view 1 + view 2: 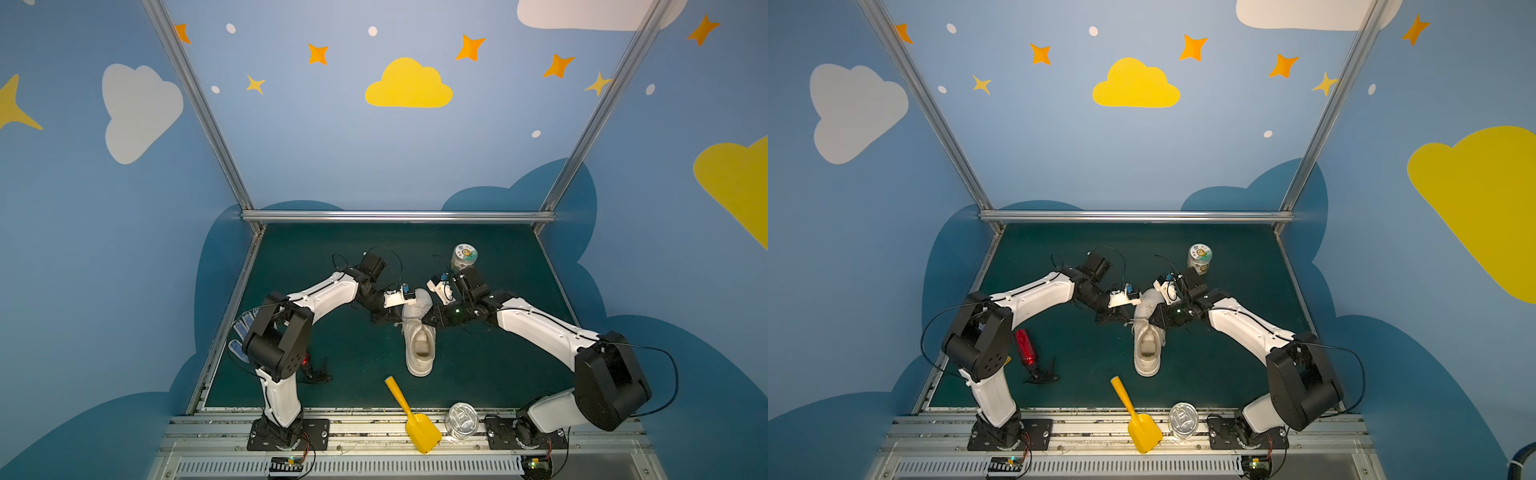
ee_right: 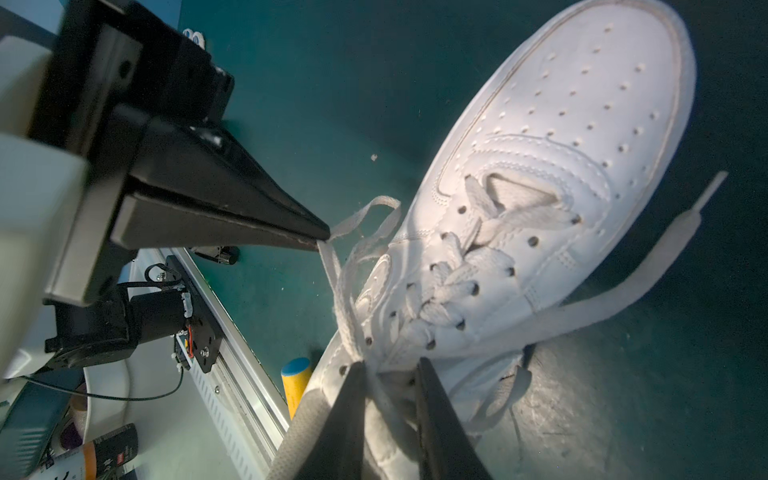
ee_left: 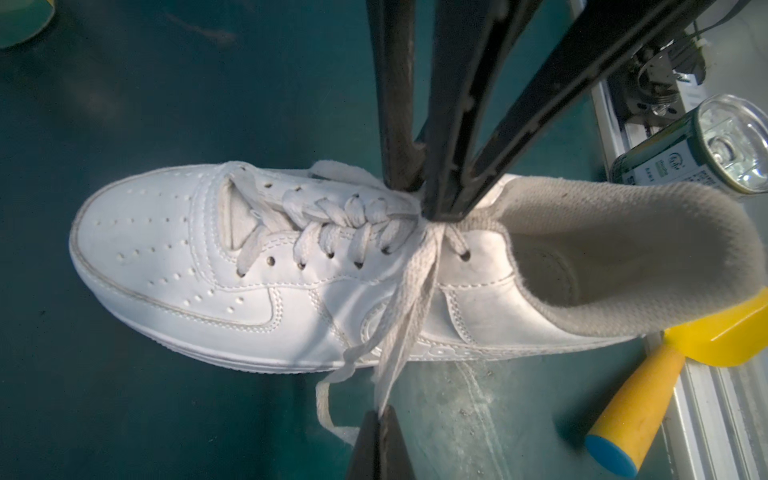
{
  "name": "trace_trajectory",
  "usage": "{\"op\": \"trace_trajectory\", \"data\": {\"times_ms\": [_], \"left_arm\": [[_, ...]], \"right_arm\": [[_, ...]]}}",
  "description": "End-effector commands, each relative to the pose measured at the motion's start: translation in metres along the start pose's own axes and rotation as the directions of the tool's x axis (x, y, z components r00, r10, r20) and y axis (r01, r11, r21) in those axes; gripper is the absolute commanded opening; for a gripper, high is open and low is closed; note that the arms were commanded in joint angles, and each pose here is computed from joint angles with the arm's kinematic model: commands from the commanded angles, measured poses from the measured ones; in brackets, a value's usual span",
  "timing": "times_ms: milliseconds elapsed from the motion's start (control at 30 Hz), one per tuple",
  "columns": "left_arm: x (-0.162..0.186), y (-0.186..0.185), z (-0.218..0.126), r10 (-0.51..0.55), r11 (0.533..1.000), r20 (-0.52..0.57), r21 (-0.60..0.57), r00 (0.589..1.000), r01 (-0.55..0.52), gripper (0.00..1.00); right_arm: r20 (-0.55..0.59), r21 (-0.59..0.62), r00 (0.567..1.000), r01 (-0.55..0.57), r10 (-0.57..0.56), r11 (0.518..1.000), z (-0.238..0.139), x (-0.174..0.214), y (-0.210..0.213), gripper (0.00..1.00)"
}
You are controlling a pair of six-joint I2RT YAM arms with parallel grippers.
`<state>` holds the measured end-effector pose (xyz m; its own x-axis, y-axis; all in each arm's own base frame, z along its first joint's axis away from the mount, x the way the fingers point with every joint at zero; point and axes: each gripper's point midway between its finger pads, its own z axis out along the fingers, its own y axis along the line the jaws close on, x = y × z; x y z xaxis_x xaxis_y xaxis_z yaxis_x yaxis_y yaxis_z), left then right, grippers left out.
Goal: Tie the shoes
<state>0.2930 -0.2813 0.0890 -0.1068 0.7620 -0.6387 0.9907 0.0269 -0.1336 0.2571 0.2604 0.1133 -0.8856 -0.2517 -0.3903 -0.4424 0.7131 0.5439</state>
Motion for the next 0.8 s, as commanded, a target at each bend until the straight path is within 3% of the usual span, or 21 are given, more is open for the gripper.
{"op": "trace_trajectory", "data": {"times_ms": [0,767], "left_arm": [[0.011,-0.003,-0.004,-0.024,1.000,-0.060,-0.011,0.998,0.024,0.03],[0.024,0.001,0.005,-0.048,0.999,-0.107,0.004,0.993,0.049,0.03]], "right_arm": [[-0.053,0.064,0.998,-0.032,0.035,0.997,0.003,0.014,-0.015,0.22],[-0.053,0.064,0.998,-0.035,0.038,0.997,0.004,0.015,-0.016,0.22]]}}
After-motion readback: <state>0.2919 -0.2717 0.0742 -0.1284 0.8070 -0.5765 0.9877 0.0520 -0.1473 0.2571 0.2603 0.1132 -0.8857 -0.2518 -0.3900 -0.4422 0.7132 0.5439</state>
